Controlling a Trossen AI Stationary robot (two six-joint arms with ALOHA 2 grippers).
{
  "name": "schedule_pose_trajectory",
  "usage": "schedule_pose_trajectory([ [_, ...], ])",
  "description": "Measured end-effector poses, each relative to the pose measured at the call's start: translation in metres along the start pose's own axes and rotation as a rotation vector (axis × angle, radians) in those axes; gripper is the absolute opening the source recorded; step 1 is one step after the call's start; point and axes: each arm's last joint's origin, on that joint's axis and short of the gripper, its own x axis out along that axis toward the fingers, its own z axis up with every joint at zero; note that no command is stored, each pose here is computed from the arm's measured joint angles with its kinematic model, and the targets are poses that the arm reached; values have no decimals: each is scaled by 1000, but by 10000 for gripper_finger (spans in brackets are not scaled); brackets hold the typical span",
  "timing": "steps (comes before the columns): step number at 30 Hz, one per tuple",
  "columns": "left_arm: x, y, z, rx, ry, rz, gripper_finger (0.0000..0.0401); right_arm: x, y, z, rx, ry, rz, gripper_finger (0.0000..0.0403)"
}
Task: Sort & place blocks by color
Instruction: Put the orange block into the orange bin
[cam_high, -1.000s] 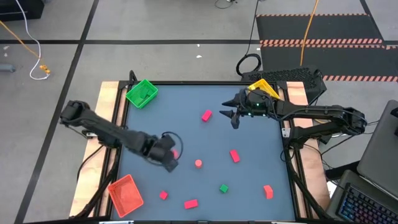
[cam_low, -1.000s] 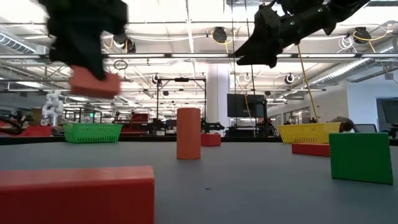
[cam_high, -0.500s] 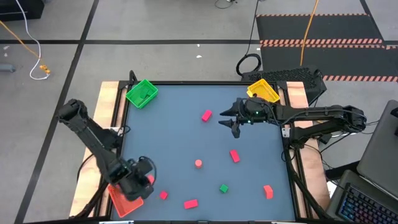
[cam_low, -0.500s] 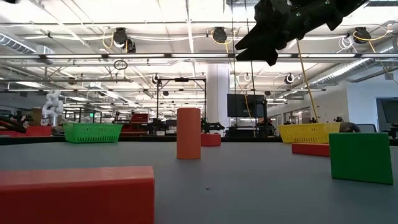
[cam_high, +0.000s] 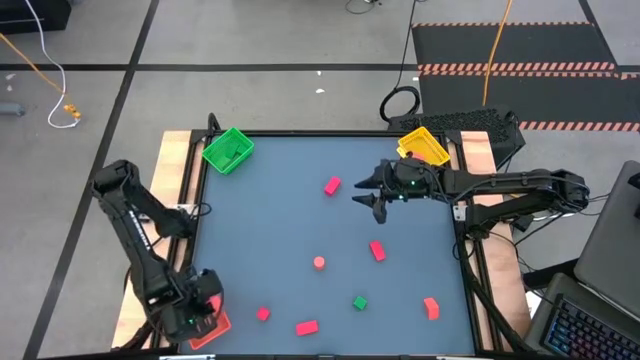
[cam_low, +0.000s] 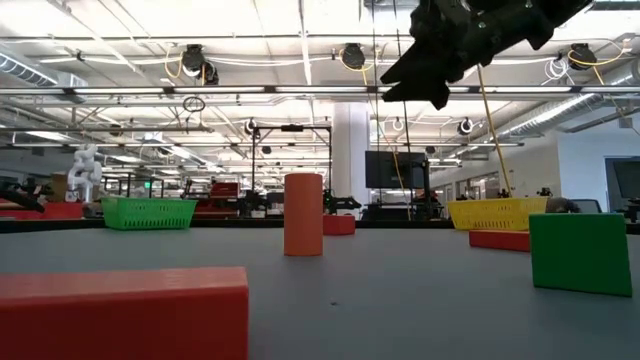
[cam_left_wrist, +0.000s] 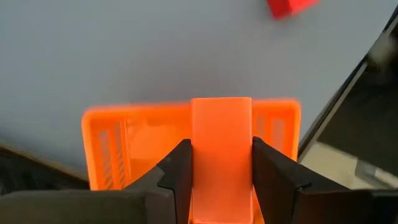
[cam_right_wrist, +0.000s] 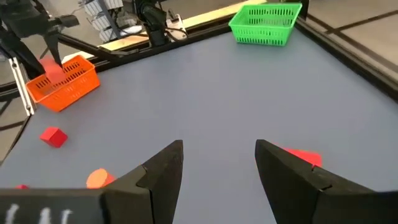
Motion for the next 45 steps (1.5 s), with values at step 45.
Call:
schedule_pose_trajectory([
  [45,22,-6,194,525,-583,24,244,5,-4,-52,46,150,-6,196],
])
